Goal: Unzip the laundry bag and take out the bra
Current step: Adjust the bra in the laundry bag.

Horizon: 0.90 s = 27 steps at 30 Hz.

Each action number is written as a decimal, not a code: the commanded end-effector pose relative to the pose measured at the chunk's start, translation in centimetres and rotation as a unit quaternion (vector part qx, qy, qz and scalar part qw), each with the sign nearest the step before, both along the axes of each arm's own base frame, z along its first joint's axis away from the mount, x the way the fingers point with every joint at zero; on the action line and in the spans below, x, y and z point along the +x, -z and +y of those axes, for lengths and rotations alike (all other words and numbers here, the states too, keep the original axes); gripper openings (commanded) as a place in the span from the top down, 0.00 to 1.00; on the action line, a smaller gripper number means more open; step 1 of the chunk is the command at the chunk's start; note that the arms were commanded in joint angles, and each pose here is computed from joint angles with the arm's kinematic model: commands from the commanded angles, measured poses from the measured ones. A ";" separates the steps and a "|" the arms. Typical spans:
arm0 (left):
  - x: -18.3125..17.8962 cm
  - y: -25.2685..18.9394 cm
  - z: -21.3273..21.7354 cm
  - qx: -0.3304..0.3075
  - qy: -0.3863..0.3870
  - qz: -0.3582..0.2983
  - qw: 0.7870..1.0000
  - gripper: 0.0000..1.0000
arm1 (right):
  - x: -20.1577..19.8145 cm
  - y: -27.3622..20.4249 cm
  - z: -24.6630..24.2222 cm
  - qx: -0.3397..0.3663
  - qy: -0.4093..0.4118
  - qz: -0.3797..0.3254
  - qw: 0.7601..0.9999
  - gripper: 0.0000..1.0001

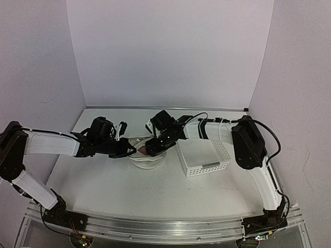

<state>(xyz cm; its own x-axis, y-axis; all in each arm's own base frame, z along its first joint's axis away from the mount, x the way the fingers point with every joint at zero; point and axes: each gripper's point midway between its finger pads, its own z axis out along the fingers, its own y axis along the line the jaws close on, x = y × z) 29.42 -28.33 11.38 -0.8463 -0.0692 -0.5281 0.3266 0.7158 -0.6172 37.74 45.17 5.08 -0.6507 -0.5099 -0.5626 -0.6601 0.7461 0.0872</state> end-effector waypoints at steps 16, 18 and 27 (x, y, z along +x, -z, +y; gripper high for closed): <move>0.0 1.7 -0.2 0.011 0.000 0.014 1.000 1.00 | -0.9 -2.5 1.2 0.060 -0.010 0.012 0.998 0.80; 0.1 1.7 -0.2 0.011 0.000 0.014 1.000 1.00 | -0.9 -3.6 1.1 0.068 -0.008 0.003 0.998 0.87; 0.1 1.8 -0.2 0.012 -0.003 0.016 1.000 1.00 | -1.6 -9.5 0.9 0.126 -0.018 -0.032 0.991 1.00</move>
